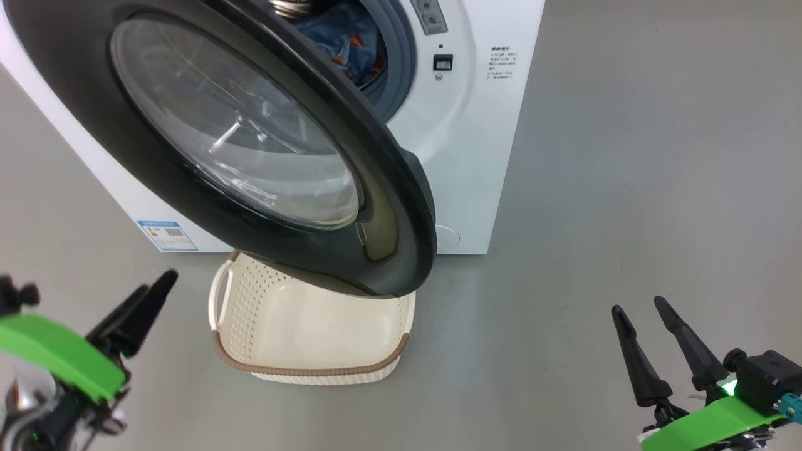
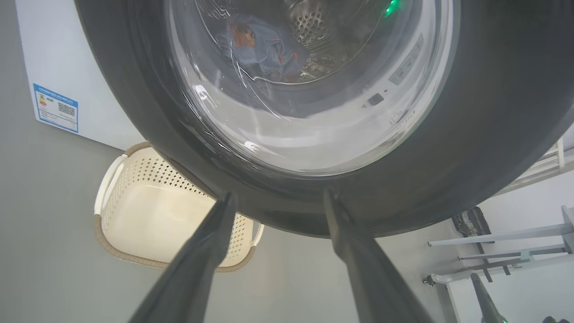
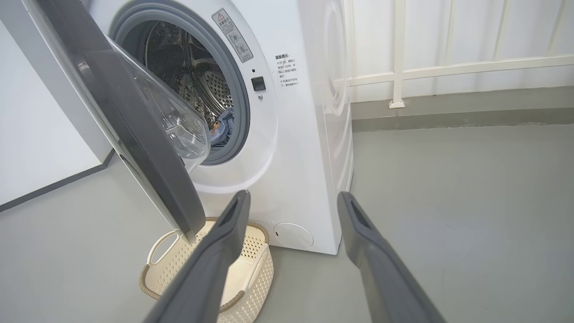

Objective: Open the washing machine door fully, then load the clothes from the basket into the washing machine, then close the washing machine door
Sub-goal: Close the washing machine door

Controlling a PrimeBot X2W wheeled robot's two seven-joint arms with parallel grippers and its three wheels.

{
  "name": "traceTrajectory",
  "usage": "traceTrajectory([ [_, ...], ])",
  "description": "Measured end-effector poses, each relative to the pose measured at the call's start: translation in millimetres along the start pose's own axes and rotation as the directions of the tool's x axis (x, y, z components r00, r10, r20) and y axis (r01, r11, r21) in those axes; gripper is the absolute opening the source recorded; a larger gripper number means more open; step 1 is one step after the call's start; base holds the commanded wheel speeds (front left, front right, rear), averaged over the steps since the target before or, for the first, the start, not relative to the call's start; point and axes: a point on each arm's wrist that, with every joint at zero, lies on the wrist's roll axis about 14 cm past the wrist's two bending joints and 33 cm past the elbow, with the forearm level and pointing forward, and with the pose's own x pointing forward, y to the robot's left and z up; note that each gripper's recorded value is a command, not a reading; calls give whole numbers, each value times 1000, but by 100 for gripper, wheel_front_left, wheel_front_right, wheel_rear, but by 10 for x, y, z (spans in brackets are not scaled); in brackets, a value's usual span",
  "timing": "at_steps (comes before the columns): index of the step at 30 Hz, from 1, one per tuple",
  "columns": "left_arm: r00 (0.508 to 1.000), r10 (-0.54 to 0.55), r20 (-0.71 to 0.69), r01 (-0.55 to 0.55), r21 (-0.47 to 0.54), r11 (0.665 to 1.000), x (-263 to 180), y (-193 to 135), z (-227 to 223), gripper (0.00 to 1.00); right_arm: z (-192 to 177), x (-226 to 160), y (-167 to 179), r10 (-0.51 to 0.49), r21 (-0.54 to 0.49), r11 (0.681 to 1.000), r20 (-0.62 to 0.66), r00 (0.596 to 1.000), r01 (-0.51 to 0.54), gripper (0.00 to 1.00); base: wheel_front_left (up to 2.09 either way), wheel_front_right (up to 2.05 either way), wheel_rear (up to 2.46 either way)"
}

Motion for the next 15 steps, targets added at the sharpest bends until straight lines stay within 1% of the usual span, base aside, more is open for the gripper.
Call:
traceTrajectory([
  [3, 999, 28, 44, -28, 2, 1000, -77, 88, -54, 100, 8, -32, -35, -9, -6, 1000, -1, 1000, 9, 100, 0, 0, 0],
  [8, 992, 77, 104, -84, 65, 994, -173, 256, -166, 100, 9, -109, -143, -40, -17, 999, -6, 999, 40, 100, 0, 0, 0],
  [10, 986, 97, 135, -106, 63, 992, -204, 329, -219, 100, 10, -150, -197, -57, -21, 998, -8, 998, 56, 100, 0, 0, 0],
  [14, 979, 128, 159, -142, 78, 987, -239, 454, -362, 100, 11, -216, -266, -80, -25, 997, -10, 997, 80, 100, 0, 0, 0],
  [15, 979, 134, 155, -150, 100, 984, -244, 481, -409, 100, 17, -227, -281, -85, -26, 996, -9, 996, 85, 100, 0, 0, 0],
])
